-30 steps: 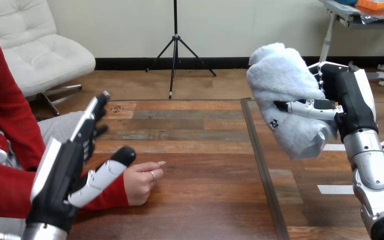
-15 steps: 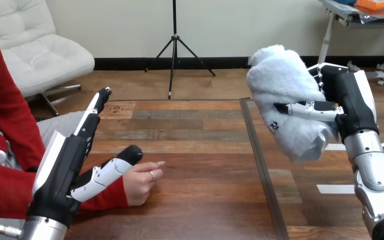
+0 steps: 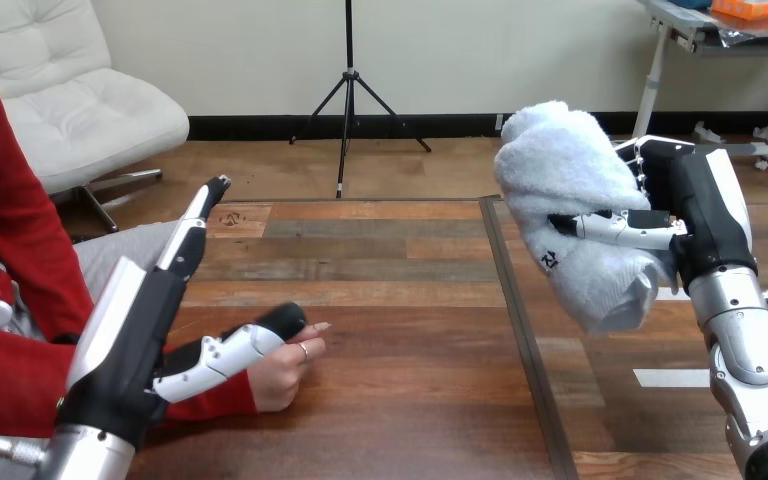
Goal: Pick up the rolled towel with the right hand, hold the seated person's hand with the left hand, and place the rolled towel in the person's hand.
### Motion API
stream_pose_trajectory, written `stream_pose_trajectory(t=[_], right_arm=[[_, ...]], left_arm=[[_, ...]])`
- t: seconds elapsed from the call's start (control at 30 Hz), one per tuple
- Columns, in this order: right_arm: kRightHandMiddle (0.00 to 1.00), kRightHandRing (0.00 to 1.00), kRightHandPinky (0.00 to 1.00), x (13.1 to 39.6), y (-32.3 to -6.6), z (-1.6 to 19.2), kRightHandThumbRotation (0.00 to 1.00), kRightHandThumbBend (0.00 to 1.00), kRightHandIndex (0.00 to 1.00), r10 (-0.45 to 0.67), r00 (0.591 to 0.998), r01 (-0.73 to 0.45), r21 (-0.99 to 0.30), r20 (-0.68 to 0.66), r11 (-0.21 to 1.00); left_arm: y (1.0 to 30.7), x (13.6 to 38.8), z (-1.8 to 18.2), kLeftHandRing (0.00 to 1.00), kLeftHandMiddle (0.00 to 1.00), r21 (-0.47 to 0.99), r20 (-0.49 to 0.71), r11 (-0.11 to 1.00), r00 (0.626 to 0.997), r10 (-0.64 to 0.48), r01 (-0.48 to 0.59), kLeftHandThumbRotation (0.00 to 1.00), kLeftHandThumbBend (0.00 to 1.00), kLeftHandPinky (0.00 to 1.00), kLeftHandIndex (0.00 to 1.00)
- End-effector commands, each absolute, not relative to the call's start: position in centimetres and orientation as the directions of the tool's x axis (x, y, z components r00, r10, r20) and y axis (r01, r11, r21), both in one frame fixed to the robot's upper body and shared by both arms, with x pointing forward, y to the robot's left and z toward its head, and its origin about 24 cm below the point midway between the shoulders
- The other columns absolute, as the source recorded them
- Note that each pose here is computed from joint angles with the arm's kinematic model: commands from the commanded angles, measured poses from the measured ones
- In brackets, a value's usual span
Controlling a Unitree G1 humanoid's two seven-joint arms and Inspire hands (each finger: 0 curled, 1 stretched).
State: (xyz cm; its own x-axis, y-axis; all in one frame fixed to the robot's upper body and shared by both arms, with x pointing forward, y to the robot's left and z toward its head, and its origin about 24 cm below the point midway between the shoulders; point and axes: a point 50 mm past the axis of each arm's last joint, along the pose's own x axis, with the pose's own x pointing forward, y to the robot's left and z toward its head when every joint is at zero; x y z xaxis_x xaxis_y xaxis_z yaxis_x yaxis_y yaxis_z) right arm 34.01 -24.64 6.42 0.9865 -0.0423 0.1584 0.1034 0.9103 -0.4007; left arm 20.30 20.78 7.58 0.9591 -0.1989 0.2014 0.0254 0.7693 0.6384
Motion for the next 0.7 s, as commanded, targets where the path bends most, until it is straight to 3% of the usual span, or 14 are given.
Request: stream_pose_trajectory(t=[0.0,0.33,0.67], right_arm=[[0.41,0.35,0.30,35.1,-24.6,10.1,0.00,0.83,0.42,-0.034,0.954,0.152,-0.384,0.297,0.911],[0.41,0.35,0.30,35.2,-24.5,10.2,0.00,0.83,0.42,-0.032,0.955,0.147,-0.378,0.293,0.914],[0.41,0.35,0.30,35.2,-24.5,10.2,0.00,0.83,0.42,-0.026,0.955,0.142,-0.378,0.295,0.915]], left_arm=[[21.1,21.6,9.0,0.98,1.00,0.718,0.242,0.696,0.943,-0.230,-0.015,0.78,1.00,0.90,1.00],[21.5,22.3,8.5,0.96,1.00,0.846,0.138,0.533,0.948,-0.287,0.038,0.79,1.00,0.92,1.00],[21.8,23.0,8.0,0.91,0.96,0.900,0.081,0.432,0.952,-0.297,0.058,0.76,1.00,0.87,0.97]])
